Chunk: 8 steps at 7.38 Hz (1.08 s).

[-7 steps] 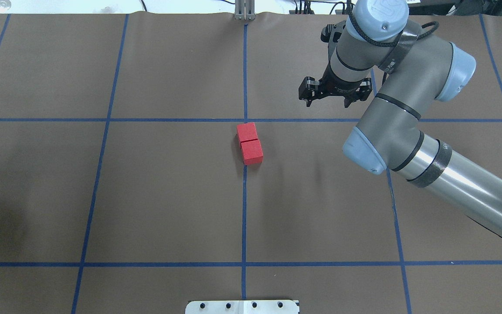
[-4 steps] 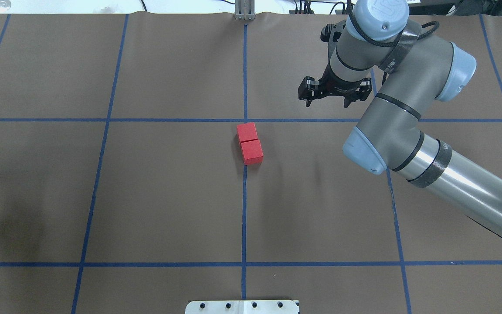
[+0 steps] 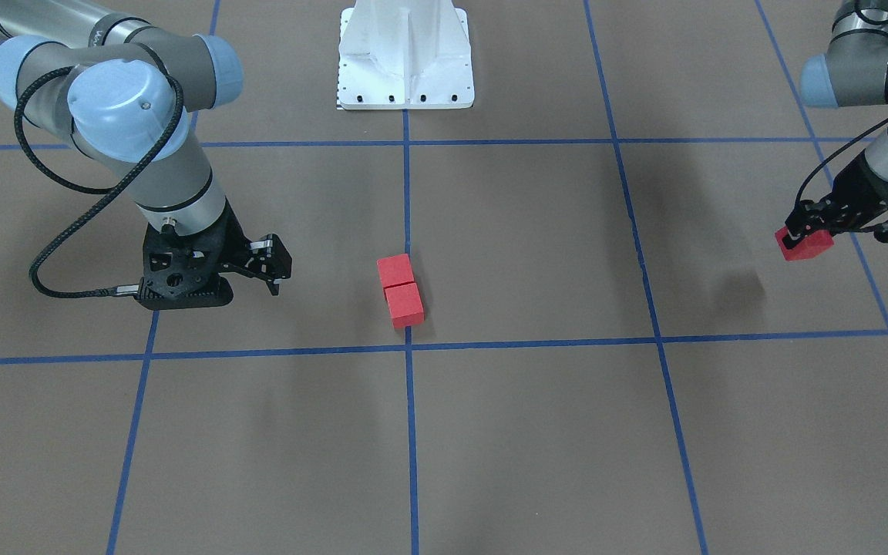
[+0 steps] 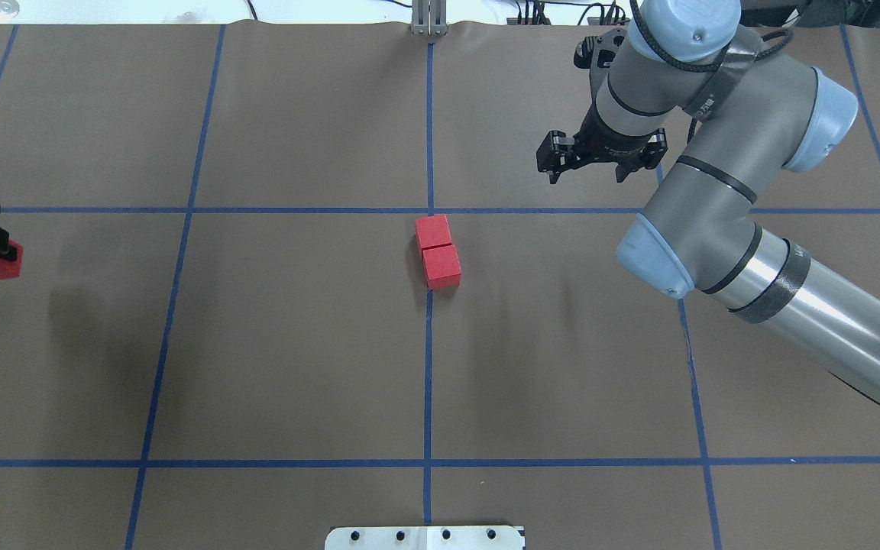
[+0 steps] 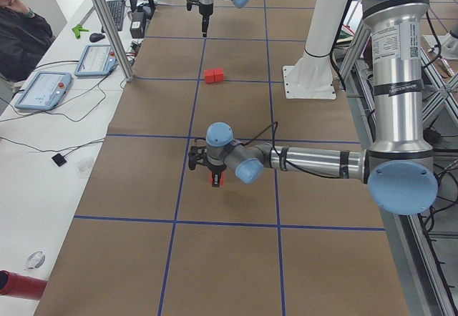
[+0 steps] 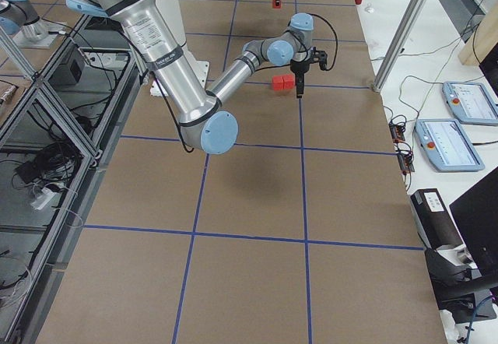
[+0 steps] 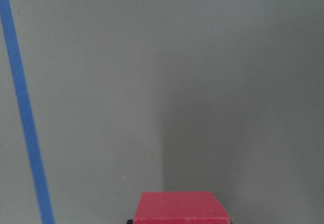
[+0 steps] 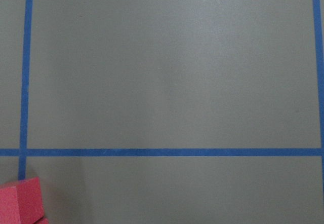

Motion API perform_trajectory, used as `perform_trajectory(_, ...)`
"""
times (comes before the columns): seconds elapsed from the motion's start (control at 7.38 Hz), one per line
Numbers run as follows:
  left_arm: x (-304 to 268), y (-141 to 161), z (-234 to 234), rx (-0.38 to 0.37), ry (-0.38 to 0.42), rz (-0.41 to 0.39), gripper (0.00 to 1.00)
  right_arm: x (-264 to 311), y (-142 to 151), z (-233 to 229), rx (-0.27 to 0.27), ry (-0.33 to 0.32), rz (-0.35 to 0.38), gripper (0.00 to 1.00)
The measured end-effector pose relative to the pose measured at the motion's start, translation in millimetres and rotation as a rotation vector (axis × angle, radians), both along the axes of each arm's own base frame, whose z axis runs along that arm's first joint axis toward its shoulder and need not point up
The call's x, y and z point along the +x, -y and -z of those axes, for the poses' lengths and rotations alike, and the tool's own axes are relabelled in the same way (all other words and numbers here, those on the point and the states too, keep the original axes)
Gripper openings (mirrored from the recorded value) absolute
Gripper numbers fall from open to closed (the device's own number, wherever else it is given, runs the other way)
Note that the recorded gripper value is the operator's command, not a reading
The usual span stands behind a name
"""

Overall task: Form red blocks into L shape at center
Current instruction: 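Grasp a third red cube at the table edge with the left gripper, then carry the held red cube with the left gripper toward the two center cubes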

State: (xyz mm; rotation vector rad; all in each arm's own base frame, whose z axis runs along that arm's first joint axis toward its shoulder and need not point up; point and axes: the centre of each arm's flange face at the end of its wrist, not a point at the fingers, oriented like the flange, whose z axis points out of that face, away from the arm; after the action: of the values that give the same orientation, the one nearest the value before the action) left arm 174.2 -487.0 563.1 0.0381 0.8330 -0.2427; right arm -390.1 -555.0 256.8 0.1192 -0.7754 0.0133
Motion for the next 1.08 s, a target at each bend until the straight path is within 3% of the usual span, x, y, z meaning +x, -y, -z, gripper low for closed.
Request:
perform_trajectory(0.41,46,62,99,-0.295,-0.071,0.359,0.00,-1,-2,-2,0.031,-0.002,0.030,0.99)
perform_trajectory(0.68,125,79,189,-0.509,-0.062,0.511,0.00,-1,-5,-12,0.054,0.009,0.044,0.99)
perform_trajectory(0.95,211,55,246,-0.671,-0.010,0.637,0.00,18,-2,-49,0.112,0.008,0.079,0.99)
perform_trajectory(1.08,248,34,258,-0.738,0.000,0.682,0.00,28,-1,-64,0.117,0.010,0.092,0.99)
